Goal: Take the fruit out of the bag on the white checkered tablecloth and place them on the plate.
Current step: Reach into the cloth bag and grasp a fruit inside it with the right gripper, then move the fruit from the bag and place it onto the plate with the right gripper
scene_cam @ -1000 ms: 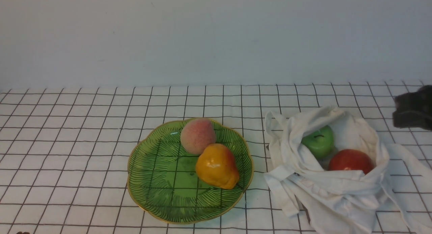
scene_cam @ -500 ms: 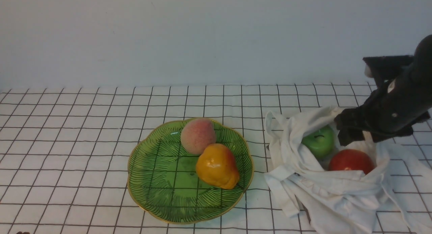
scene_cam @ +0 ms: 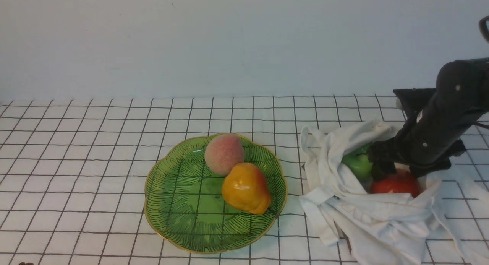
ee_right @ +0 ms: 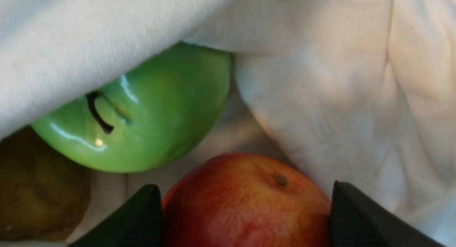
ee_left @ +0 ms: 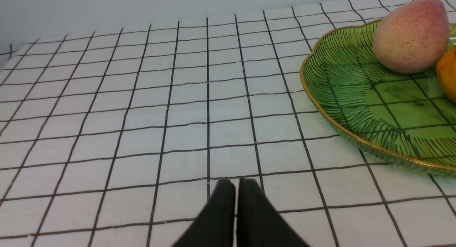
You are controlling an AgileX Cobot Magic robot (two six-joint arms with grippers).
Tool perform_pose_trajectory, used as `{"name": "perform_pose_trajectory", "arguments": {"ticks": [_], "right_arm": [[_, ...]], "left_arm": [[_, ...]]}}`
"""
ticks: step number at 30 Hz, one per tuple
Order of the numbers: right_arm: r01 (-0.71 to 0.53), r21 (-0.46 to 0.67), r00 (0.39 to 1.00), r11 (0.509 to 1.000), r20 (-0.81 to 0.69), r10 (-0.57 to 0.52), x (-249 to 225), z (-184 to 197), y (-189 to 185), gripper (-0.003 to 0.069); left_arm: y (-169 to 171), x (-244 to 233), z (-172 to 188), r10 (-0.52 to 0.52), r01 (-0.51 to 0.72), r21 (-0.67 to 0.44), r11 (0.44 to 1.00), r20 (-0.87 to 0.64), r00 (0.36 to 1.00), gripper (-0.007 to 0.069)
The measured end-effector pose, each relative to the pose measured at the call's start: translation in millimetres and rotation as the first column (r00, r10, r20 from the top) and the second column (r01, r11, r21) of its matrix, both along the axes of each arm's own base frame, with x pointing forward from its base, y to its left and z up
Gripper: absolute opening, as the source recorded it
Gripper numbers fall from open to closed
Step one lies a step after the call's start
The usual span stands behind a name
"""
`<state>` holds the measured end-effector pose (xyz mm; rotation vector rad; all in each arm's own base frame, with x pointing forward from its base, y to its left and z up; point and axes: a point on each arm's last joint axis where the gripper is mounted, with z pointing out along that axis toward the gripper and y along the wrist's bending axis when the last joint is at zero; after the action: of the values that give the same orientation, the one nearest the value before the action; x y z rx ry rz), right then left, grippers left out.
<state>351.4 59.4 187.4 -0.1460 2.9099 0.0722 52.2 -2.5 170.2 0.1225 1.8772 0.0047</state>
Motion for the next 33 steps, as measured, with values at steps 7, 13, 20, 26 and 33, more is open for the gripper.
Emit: {"name": "perform_pose_trajectory", "arguments": {"ticks": [7, 13, 20, 26, 33], "right_arm": [[-0.004, 0.015, 0.998, 1.0, 0.063, 0.003, -8.8, 25.2, -0.9, 0.0543], [-0.017, 0.056, 0.947, 0.998, 0.32, -0.002, -30.4, 98.2, -4.2, 0.054], [-0.134, 0.189, 0.878, 0.973, 0.478, 0.028, -57.5, 156.2, 21.7, 0.054], [-0.446, 0.28, 0.815, 0.85, 0.52, 0.256, -74.2, 164.1, 114.3, 0.0538], [-0.62, 0.275, 0.755, 0.735, 0.462, 0.465, -72.7, 105.9, 229.1, 0.0538]], "left_arm": [[0.0, 0.0, 0.0, 0.0, 0.0, 0.0, 1.0, 0.0, 1.0, -0.0008], [0.0, 0.0, 0.0, 0.0, 0.0, 0.0, 1.0, 0.0, 1.0, -0.0008], [0.0, 0.0, 0.0, 0.0, 0.0, 0.0, 1.0, 0.0, 1.0, -0.0008], [0.0, 0.0, 0.0, 0.0, 0.0, 0.0, 1.0, 0.0, 1.0, -0.0008], [0.0, 0.0, 0.0, 0.0, 0.0, 0.0, 1.0, 0.0, 1.0, -0.0008]]}}
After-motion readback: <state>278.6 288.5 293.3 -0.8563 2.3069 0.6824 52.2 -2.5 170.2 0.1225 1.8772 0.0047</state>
